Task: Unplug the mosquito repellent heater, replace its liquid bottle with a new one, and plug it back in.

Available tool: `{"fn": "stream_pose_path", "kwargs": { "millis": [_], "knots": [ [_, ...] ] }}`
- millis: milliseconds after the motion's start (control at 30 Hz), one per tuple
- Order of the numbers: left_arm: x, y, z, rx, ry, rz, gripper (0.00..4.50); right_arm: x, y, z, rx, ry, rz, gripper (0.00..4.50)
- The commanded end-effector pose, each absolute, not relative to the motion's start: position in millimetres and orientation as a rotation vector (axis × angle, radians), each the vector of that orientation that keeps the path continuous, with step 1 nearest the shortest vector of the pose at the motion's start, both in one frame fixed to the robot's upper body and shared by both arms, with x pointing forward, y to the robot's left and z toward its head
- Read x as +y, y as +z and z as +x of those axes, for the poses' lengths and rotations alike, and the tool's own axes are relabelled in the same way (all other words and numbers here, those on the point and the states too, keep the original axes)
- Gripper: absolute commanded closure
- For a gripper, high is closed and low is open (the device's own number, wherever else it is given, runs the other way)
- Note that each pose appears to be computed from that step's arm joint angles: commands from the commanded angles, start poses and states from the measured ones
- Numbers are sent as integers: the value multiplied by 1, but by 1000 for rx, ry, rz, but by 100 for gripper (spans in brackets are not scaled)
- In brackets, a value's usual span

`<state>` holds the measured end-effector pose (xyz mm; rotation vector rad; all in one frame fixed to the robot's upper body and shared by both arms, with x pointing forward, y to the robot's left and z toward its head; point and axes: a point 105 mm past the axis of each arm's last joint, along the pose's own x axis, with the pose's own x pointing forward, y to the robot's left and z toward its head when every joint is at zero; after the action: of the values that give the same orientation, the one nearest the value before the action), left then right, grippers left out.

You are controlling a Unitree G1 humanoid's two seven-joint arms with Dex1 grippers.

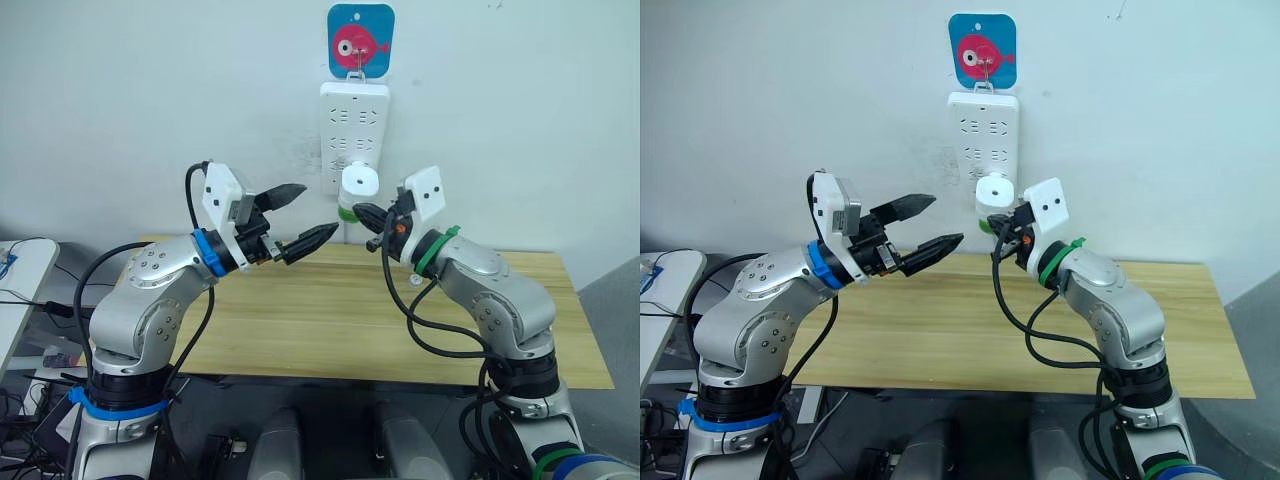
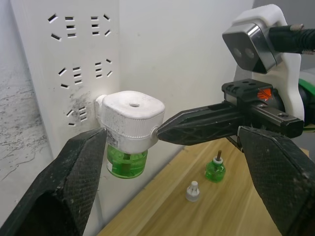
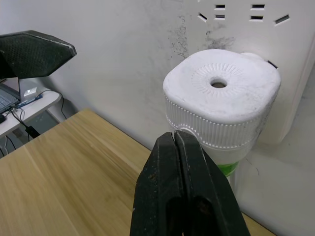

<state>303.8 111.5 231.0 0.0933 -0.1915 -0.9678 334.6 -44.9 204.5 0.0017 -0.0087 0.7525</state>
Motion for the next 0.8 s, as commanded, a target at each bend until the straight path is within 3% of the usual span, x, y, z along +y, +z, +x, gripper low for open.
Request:
{"fn": "stream_pose_path", "kwargs": {
  "millis": [33,800],
  "knots": [
    [109,241,299,-234,-984,113,0,-40,217,331,-67,763,-12,447],
    [112,241,302,-232,-958,111,0,-69,223,353,-88,573,42,447]
  ]
}}
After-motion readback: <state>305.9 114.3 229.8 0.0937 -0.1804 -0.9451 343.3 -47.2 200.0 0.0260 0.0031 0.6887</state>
